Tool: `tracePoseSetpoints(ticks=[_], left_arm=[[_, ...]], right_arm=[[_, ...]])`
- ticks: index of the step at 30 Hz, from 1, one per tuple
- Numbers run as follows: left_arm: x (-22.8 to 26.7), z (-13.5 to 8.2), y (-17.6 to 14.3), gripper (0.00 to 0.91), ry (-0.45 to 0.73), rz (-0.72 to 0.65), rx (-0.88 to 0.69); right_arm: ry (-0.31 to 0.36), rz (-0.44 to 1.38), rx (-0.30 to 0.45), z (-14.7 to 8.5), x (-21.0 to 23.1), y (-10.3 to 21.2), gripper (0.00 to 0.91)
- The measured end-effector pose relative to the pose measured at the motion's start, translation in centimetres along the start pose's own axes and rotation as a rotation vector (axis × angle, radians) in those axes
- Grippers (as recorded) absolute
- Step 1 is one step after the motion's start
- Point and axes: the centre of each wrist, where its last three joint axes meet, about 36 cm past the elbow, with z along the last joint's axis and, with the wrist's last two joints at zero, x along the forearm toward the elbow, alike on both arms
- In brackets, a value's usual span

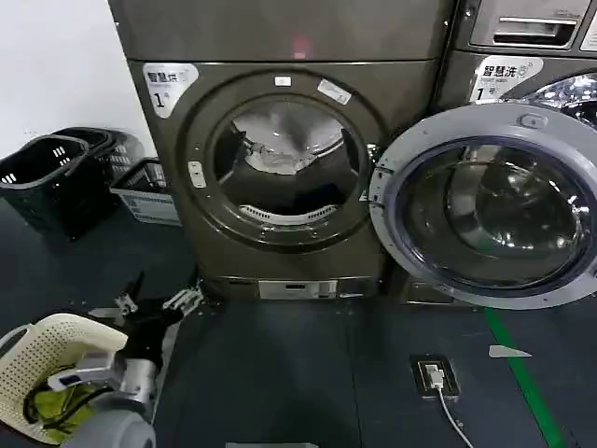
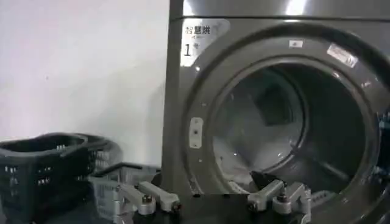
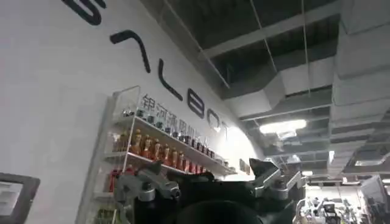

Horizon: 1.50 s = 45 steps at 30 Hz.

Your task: Grasp the clothes from the dryer.

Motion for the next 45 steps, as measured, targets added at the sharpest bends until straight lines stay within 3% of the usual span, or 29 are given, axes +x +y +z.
tracePoseSetpoints(ticks=[45], left_arm=[[-0.64,0.33,0.21,0.907,-0.042,0.063,-0.072]], right_arm=[[-0.077,-0.008,0.0,-0.78,0.72,-0.59,0.907]])
